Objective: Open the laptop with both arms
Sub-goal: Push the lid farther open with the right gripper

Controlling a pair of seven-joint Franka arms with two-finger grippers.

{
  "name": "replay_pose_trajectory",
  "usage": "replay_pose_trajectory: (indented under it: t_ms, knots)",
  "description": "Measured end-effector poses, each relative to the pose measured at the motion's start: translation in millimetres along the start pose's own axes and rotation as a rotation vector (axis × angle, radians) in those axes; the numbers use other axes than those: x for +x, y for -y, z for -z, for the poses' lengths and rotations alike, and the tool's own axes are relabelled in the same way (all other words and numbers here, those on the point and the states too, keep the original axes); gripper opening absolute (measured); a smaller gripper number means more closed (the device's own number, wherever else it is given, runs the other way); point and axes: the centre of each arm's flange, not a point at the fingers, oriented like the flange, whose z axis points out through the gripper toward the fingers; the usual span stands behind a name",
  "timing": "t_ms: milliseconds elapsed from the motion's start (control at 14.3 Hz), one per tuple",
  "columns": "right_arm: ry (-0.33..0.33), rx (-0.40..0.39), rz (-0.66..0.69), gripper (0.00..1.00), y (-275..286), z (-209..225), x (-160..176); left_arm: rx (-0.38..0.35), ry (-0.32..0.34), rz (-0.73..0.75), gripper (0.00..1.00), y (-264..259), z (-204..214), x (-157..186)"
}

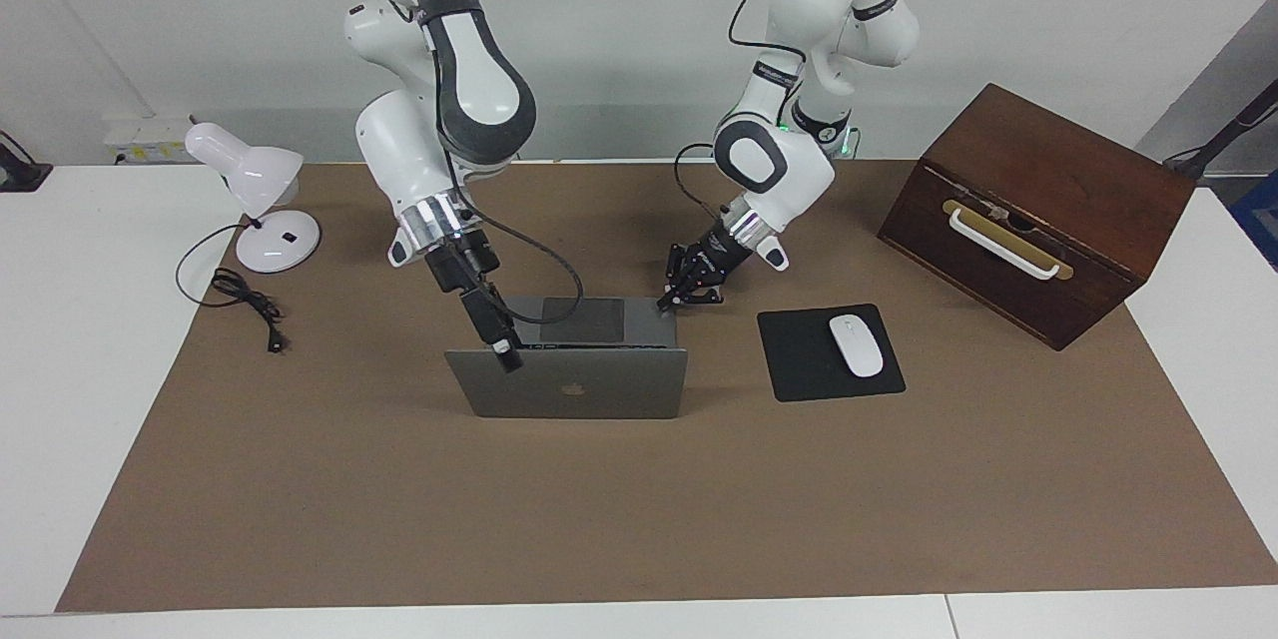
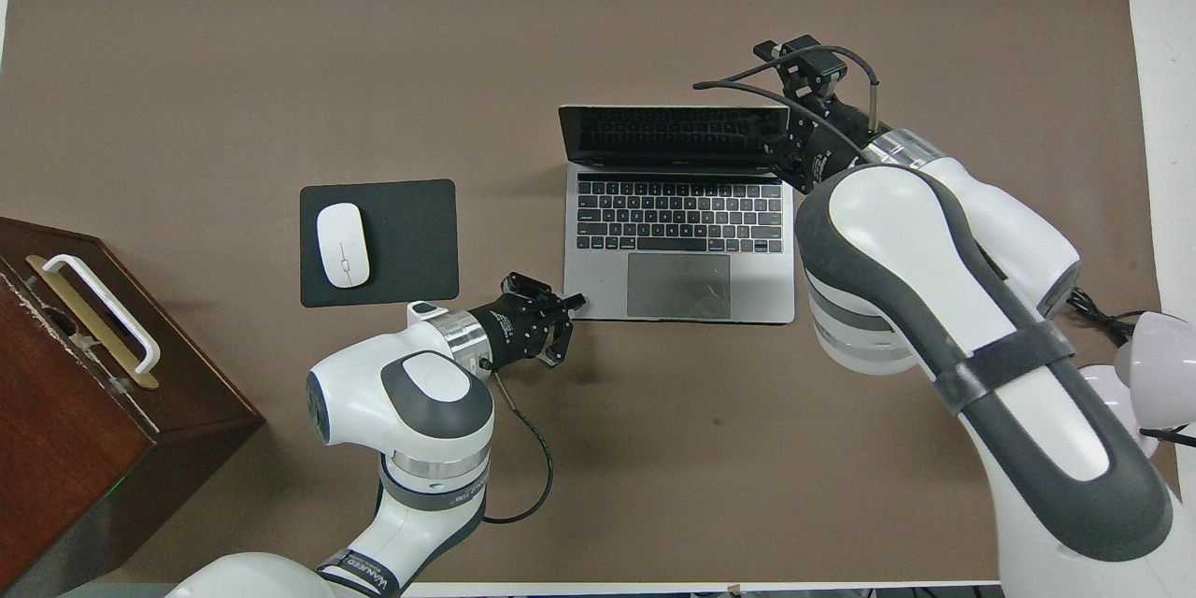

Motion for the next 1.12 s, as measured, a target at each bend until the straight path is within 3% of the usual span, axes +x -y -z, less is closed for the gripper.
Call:
replay_pose_trajectory:
  t_ms: [1116]
  knots:
    - [0.008, 0.02, 0.014, 1.0, 20, -19, 27, -0.001, 0.001, 0.004, 0.01, 0, 0, 0]
